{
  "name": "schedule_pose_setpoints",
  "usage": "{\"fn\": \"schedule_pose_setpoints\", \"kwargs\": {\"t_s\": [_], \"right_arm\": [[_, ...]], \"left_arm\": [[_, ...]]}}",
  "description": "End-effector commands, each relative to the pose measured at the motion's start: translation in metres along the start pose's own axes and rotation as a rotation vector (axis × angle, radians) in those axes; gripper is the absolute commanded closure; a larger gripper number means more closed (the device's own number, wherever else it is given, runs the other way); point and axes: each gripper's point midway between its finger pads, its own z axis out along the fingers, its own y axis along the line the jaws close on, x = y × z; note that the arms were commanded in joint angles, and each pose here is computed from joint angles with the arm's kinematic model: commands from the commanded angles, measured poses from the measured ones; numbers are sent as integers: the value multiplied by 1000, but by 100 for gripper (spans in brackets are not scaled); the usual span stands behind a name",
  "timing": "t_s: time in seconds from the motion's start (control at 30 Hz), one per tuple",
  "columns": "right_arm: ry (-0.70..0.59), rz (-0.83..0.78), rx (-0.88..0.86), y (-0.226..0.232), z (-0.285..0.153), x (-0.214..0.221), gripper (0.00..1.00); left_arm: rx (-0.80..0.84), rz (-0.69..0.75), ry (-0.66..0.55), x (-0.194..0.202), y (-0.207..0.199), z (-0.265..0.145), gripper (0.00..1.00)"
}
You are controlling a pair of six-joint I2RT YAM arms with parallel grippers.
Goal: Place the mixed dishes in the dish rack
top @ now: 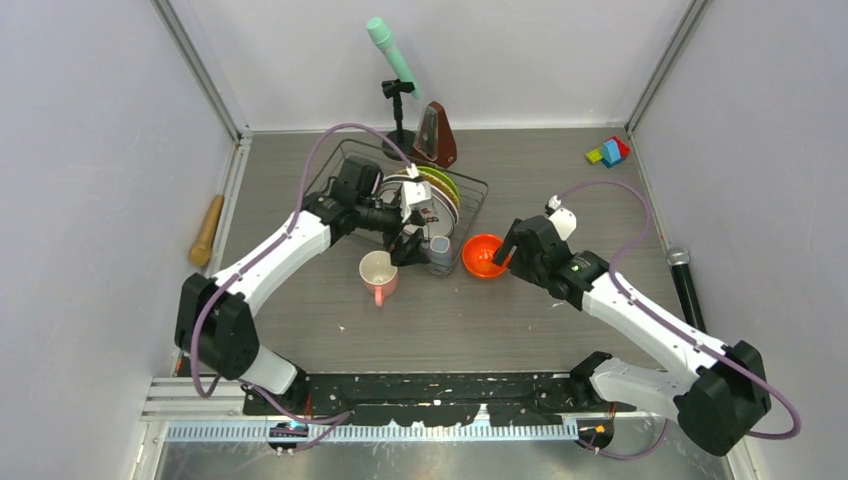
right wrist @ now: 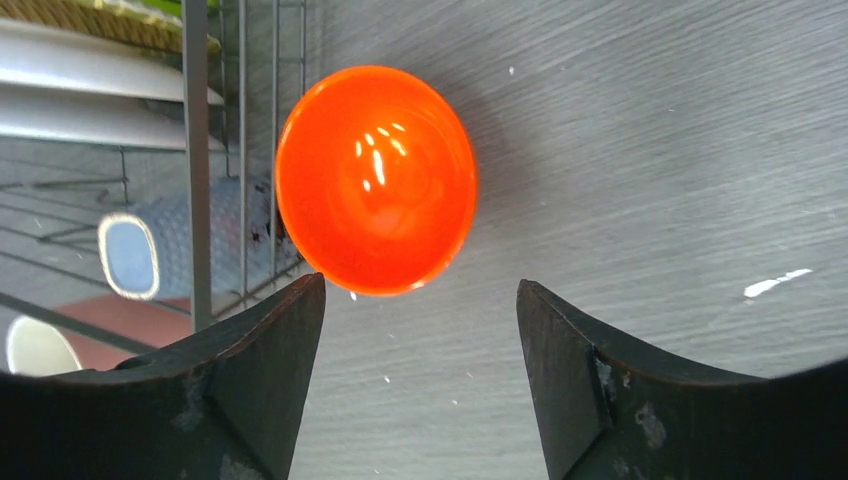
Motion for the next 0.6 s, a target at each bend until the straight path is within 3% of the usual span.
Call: {"fn": "schedule_pose_setpoints", "kwargs": {"t_s": [0.0,0.1,0.33,0.5,0.57], "right_arm": [[-110,166,-49,26,16,-25,26],[-99,216,-31,25,30,-19,30],[-86,268,7,17,48,-6,32],[-75,277,25,9,58,5,37],[-64,279,26,9,62,9,39]], "left_arm": [[-223,-298,-40,-18,11,-19,0],[-323,-488,-13,-18,11,-33,0],[-462,-623,-37,-24,1,-67,0],[-684,-714,-206,-11,9,-102,0],[-701,-732,-246,-14,7,-114,0]]}}
